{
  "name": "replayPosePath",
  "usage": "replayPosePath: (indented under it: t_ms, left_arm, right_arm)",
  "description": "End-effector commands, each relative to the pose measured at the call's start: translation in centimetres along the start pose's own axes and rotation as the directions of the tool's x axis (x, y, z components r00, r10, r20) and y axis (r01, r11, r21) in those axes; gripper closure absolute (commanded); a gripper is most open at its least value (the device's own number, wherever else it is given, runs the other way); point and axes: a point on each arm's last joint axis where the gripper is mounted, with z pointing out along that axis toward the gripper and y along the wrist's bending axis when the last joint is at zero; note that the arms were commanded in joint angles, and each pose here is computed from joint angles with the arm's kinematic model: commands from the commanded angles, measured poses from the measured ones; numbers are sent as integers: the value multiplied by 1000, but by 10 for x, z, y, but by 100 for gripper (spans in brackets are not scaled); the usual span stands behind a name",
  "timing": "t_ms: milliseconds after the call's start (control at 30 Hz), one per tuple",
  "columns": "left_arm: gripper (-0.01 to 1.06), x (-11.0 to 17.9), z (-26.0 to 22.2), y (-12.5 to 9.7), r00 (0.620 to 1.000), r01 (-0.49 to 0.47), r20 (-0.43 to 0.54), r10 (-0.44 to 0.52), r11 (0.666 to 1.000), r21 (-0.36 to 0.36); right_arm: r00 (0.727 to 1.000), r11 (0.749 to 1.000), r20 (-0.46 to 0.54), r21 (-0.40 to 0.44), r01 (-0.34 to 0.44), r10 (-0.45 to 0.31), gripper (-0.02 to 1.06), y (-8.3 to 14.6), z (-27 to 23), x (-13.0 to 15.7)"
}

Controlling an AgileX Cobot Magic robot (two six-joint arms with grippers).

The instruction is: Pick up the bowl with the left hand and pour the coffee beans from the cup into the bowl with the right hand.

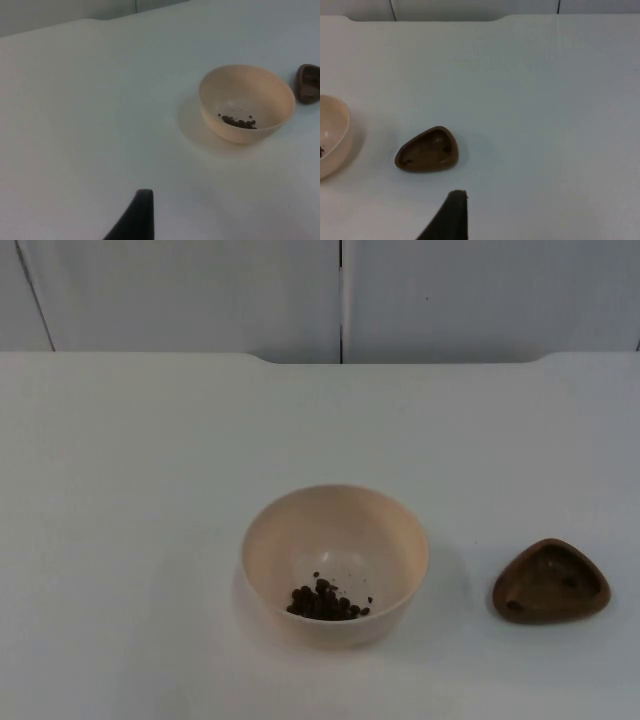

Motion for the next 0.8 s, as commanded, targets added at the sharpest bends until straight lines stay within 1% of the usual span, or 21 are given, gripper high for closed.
replayPosePath:
  t_ms: [0, 767]
  left_arm:
    - [0, 2, 0, -1, 1000, 3, -3, -2, 1000, 16]
    - [0, 2, 0, -1, 1000, 4, -3, -3, 1000, 14]
  right_arm:
    - [1000, 1000, 7, 5, 1, -1, -1, 0, 0, 0]
    - [1000, 1000, 7, 5, 1, -1, -1, 0, 0, 0]
